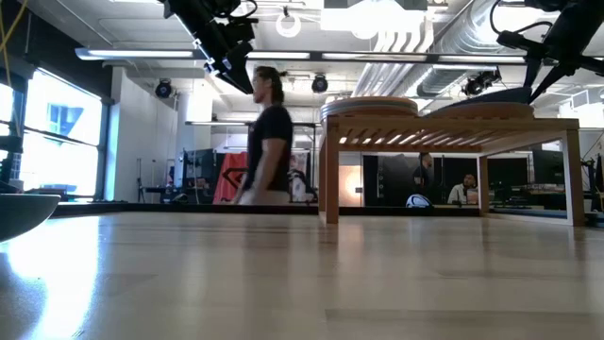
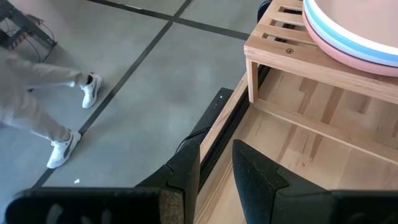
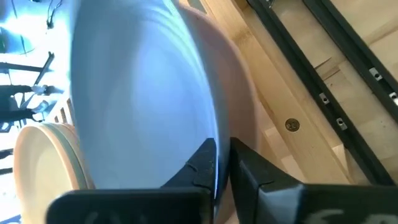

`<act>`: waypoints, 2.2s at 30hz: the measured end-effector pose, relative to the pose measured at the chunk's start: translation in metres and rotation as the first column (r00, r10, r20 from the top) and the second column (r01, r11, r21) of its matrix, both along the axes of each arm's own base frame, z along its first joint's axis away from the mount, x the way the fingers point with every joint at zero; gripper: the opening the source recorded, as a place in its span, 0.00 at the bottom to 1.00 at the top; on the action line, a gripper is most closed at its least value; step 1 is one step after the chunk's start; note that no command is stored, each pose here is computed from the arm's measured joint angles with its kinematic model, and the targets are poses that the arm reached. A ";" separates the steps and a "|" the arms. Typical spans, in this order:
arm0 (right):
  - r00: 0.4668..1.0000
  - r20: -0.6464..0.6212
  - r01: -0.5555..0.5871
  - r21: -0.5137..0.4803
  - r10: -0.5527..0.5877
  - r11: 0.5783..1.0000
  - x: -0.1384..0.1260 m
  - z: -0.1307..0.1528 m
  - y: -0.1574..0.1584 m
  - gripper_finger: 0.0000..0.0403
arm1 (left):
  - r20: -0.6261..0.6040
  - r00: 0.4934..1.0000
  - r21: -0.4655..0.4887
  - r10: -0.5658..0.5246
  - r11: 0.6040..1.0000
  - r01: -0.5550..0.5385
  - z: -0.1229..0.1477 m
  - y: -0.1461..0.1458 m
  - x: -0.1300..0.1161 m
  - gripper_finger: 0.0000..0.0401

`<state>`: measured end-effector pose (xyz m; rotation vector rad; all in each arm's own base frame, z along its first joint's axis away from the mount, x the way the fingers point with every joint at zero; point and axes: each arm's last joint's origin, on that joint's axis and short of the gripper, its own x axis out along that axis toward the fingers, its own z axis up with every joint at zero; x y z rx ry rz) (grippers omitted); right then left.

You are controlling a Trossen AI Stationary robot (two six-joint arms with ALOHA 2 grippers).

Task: Place and stack plates onto a shelf
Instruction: Stack the blue plate on top of the pink plate on the shelf, then stack the green plate on top of the blue plate on the shelf

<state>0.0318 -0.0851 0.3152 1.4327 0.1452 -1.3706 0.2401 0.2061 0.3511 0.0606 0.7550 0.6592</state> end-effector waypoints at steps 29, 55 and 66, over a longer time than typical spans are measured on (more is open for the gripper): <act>0.996 0.084 -0.013 -0.041 0.016 0.999 -0.002 0.005 0.013 0.21 | 0.022 1.000 -0.019 0.019 1.000 -0.018 0.000 0.000 0.000 0.21; 0.855 0.245 -0.301 -0.482 0.456 0.823 0.005 0.040 0.024 0.21 | -0.022 0.997 -0.143 0.079 0.986 -0.082 -0.009 -0.005 -0.005 0.21; 0.681 0.139 -0.403 -0.748 0.719 0.527 0.011 0.068 0.024 0.21 | -0.113 0.987 -0.424 0.116 0.893 -0.153 -0.023 -0.030 -0.009 0.21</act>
